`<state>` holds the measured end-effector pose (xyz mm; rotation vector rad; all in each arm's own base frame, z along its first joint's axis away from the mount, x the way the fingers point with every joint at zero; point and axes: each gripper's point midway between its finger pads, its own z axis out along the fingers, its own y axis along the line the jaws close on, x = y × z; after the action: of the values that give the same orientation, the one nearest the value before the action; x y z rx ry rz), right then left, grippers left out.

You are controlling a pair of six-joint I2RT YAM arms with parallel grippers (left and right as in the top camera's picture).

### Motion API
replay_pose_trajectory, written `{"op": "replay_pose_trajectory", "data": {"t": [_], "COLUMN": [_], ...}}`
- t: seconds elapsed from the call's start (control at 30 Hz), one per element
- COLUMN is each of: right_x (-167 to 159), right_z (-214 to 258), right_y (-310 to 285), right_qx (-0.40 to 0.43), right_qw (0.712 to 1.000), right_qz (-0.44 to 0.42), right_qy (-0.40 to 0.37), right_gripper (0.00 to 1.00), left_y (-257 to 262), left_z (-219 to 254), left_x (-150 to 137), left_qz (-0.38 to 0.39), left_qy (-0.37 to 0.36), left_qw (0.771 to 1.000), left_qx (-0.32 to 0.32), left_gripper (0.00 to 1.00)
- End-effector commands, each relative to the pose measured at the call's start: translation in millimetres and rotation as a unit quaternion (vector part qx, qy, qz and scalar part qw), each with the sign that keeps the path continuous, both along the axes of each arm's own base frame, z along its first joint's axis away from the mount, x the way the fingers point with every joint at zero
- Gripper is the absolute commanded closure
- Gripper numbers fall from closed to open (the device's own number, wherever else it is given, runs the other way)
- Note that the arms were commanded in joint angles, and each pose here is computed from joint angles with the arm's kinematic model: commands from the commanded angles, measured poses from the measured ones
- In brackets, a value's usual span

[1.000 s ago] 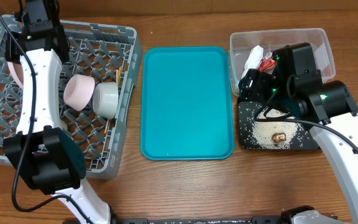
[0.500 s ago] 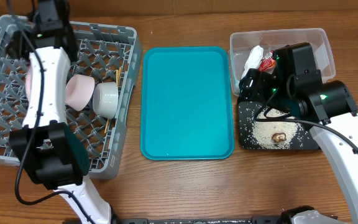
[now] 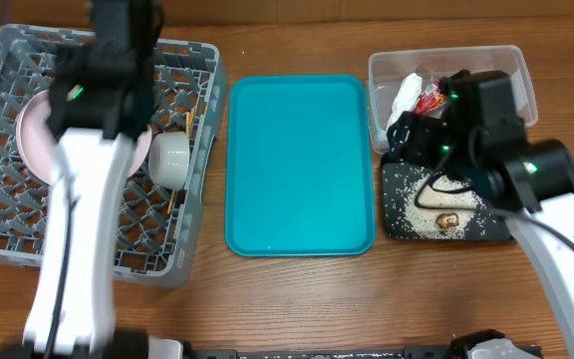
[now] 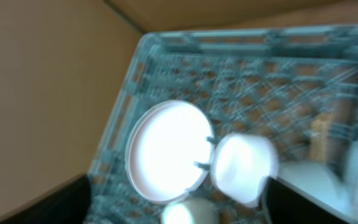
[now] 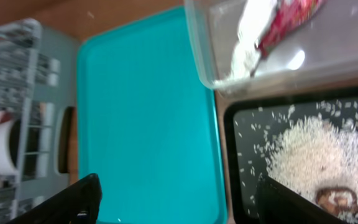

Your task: Sort waste into correct bins and load items into the dishwasher

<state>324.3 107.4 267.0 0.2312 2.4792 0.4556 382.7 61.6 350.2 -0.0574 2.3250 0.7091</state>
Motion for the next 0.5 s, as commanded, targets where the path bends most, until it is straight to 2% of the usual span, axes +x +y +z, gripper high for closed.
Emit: {"op": "replay_pose_trajectory", "data": {"t": [0.0,0.1,0.17,0.3,0.47], "right_x": [-18.9,-36.4,-50.3,-66.6,-70.0], "right_z": [52.0,74.1,84.5,97.7,101.3], "right_y": [-4.2,-8.3,-9.7,-14.0,-14.9], "right_qx": [0.01,0.014,0.023,0.03,0.032], "right_qw": [0.996,0.992,0.99,0.986,0.985], "right_qz": [0.018,0.025,0.03,0.028,0.027], "right_qy": [-0.086,-0.124,-0.139,-0.161,-0.167], "right_gripper": [0.16,0.11,0.0,0.0,0.0], "left_y": [-36.7,-44.2,-44.6,-55.4,-67.3], "left_z": [30.7,54.0,64.2,79.6,95.7], "left_x": [-38.9,-88.4,-119.2,-164.5,-196.9], "left_qz": [-0.062,-0.091,-0.099,-0.137,-0.178], "left_qy": [-0.061,-0.083,-0.096,-0.126,-0.166], "left_qw": [0.987,0.98,0.977,0.964,0.946], "left_qx": [-0.134,-0.158,-0.164,-0.191,-0.213], "left_gripper": [0.0,0.0,0.0,0.0,0.0]}}
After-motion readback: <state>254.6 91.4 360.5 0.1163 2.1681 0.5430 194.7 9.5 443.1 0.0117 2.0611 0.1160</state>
